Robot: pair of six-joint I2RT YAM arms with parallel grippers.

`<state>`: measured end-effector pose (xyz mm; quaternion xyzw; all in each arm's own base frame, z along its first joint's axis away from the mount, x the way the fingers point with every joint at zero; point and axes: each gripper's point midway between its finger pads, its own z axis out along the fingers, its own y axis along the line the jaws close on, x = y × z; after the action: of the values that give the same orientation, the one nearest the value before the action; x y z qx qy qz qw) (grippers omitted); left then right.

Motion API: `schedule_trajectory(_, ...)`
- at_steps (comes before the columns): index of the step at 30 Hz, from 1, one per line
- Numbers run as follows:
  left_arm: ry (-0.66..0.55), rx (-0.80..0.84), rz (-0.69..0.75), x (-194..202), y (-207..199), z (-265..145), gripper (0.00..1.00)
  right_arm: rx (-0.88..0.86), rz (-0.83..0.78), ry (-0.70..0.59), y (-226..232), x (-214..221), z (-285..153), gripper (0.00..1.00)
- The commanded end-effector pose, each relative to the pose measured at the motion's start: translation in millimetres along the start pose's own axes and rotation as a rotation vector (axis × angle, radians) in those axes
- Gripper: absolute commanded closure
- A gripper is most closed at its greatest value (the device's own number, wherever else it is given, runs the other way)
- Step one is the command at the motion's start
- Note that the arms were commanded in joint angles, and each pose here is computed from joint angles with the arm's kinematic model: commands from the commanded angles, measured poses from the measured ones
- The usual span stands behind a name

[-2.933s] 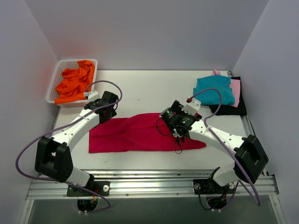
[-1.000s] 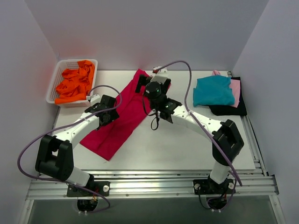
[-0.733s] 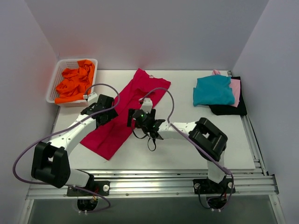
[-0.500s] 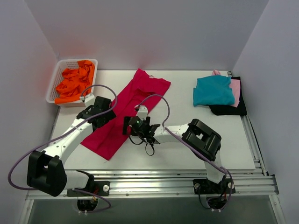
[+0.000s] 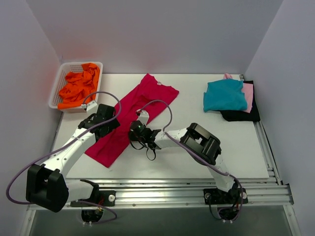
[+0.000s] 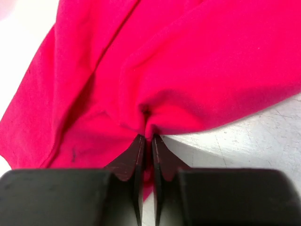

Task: Fold and stack the t-shirts
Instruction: Rotate the tshirt 90 degrees

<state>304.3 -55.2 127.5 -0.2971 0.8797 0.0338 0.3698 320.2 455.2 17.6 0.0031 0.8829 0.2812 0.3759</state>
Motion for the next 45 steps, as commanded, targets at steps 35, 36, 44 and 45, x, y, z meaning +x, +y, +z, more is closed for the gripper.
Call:
schedule_trajectory(35,0.19,0.307,0.241,126.5,-26.0,-75.5,0.0,0.601,0.032,-0.243,-180.3,-52.6,-270.2,0.06)
schedule_trajectory(36,0.202,0.318,0.249,132.7,-27.8,-76.9,0.0,0.552,0.038,-0.225,-172.5,-41.6,-272.0,0.07)
schedule_trajectory(44,0.306,0.401,0.336,201.2,-39.4,-82.0,0.05,0.471,0.095,-0.056,-185.2,36.4,-266.0,0.47)
schedule_trajectory(45,0.317,0.405,0.355,210.6,-37.4,-81.7,0.05,0.451,0.107,-0.045,-186.3,45.9,-260.0,0.51)
